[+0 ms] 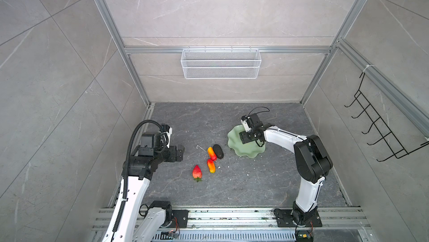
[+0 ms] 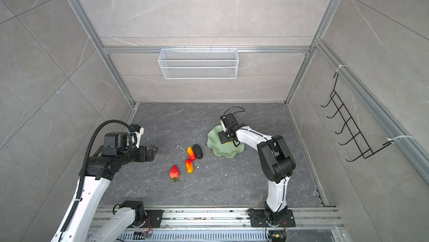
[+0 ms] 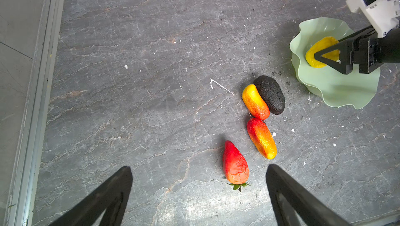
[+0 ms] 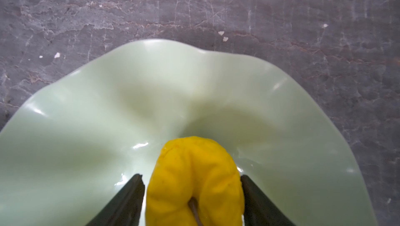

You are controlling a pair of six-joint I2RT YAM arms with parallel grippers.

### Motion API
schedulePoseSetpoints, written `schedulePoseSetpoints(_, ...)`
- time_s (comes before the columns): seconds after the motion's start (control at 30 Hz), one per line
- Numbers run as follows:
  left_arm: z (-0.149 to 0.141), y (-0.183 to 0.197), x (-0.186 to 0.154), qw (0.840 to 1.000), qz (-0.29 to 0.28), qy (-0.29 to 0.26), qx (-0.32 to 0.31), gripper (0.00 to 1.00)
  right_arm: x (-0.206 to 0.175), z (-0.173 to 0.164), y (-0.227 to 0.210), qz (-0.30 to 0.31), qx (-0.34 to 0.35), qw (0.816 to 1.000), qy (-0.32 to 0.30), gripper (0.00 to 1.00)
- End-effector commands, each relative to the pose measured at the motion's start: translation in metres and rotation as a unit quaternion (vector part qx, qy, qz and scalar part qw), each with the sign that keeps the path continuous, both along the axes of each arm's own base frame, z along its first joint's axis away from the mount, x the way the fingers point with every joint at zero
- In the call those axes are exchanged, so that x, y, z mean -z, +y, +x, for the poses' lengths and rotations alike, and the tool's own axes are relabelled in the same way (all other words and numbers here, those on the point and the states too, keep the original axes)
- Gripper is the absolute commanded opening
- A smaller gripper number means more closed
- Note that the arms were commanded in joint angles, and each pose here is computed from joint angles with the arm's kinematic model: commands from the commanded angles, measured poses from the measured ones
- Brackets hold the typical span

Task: Arrange fruit in a fruit bowl
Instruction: Place the fruit in the fruit bowl.

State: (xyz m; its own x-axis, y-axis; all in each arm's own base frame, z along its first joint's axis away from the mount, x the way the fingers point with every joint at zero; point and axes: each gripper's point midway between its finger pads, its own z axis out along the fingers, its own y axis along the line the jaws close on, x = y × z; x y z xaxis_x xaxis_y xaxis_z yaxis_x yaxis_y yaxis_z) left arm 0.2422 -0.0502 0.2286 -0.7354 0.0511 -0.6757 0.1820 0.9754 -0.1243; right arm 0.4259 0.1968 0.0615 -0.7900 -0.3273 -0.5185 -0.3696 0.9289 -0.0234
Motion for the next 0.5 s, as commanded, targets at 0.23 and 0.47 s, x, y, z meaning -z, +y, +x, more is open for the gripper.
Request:
schedulePoseSetpoints(0.23,0.0,-0.001,-0.018,1.0,0.003,-0.027,0.012,1.0,-0.073,-0.002,-0.001,0.014,-0.018,0.999,-0.047,0.91)
schedulePoseSetpoints(0.47,-0.001,0.0,-0.017,1.0,0.004,-0.026,0.009,1.0,-0.135,-0.043,0.016,0.027,-0.071,0.994,-0.078,0.99)
